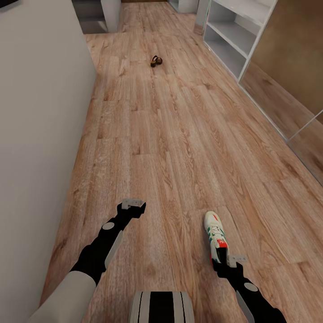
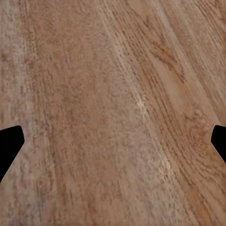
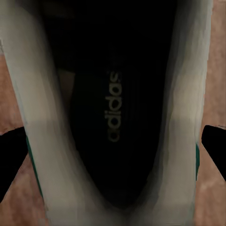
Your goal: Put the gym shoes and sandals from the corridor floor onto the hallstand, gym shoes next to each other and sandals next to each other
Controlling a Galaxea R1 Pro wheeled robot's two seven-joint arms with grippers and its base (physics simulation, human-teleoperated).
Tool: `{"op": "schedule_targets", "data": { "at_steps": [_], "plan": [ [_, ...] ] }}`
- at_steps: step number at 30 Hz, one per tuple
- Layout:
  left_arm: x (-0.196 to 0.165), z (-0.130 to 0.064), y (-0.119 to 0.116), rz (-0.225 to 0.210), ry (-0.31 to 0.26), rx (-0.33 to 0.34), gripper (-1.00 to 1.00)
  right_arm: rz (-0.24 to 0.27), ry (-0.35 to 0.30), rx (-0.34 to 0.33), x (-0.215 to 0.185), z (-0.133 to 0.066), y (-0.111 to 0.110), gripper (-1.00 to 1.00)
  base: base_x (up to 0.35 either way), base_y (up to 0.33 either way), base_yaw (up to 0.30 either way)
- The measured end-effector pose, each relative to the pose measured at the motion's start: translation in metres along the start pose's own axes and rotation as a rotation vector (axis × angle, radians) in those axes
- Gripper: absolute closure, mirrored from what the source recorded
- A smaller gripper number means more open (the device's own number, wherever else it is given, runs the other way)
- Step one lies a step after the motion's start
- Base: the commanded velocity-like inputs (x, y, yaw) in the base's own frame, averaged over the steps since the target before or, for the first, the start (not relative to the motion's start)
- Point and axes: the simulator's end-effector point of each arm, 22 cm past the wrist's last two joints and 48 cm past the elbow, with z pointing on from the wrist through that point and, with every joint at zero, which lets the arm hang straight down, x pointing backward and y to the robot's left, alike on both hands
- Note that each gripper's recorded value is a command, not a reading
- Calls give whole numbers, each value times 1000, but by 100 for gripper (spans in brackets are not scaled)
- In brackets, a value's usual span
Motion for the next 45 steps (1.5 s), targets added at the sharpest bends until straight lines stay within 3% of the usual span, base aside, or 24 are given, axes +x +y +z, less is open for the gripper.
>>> {"op": "schedule_targets", "data": {
  "at_steps": [27, 45],
  "plan": [
    [-1, -1, 0, 0, 1, 1, -100, 2, -3, 2, -2, 0, -1, 100, 0, 0, 0],
    [-40, -19, 0, 18, -48, -10, -100, 0, -77, -3, -41, -15, 1, 100, 0, 0, 0]
  ]
}}
